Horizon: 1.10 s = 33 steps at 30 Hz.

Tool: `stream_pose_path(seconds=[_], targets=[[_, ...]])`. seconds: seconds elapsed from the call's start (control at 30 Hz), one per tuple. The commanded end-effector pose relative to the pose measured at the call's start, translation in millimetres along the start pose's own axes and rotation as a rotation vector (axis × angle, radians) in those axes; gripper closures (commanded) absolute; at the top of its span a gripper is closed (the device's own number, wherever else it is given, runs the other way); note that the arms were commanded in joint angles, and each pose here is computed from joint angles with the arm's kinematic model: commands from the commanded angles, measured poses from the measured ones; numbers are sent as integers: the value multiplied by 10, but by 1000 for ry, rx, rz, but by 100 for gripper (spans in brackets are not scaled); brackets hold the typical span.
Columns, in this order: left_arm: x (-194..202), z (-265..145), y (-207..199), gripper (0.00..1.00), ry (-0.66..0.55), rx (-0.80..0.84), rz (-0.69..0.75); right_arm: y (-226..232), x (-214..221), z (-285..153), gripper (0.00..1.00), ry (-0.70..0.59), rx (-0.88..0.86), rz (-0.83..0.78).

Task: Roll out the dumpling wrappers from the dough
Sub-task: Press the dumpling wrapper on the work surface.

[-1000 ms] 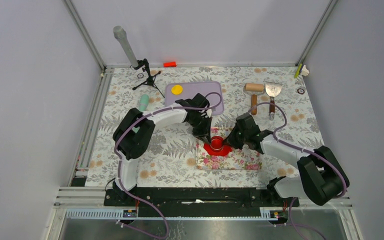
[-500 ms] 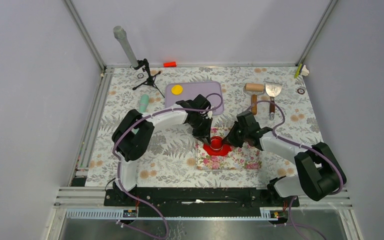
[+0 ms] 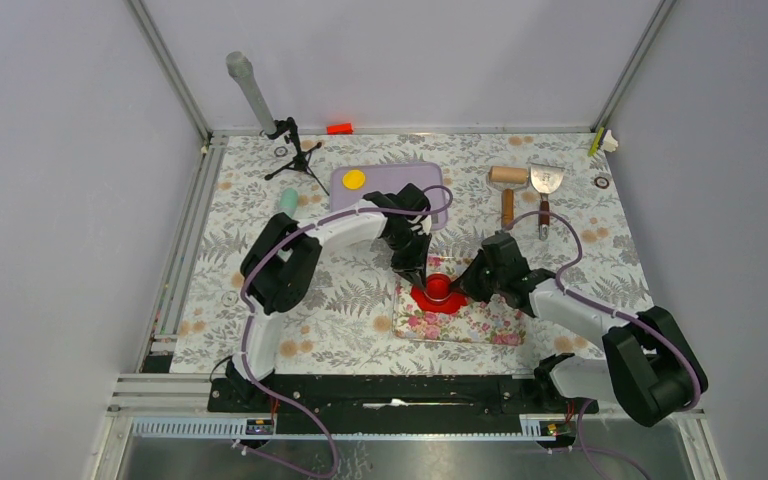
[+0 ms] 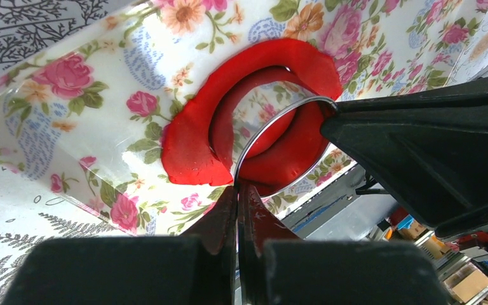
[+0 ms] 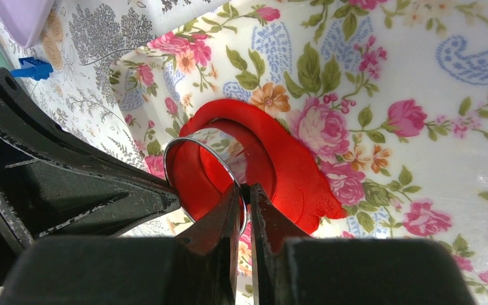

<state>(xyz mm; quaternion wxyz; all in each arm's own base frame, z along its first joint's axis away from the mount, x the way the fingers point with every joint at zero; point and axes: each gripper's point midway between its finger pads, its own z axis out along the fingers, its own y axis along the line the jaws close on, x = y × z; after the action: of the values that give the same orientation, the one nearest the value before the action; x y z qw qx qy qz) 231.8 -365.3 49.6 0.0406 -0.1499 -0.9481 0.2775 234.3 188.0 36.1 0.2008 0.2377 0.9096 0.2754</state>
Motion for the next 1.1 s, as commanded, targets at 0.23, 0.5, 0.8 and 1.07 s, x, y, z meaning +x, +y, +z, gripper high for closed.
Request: stream_pose_path(seconds=[0.23, 0.5, 0.8, 1.07], targets=[[678, 424, 175, 100, 116, -51, 94, -257, 52, 153, 100, 62, 160, -4], [630, 161, -35, 100, 50, -21, 132, -28, -19, 102, 100, 81, 107, -26], [525, 39, -215, 100, 11, 12, 158, 115, -75, -50, 100, 51, 61, -14], [484, -58, -290, 100, -23, 22, 165, 242, -143, -187, 100, 18, 27, -6]])
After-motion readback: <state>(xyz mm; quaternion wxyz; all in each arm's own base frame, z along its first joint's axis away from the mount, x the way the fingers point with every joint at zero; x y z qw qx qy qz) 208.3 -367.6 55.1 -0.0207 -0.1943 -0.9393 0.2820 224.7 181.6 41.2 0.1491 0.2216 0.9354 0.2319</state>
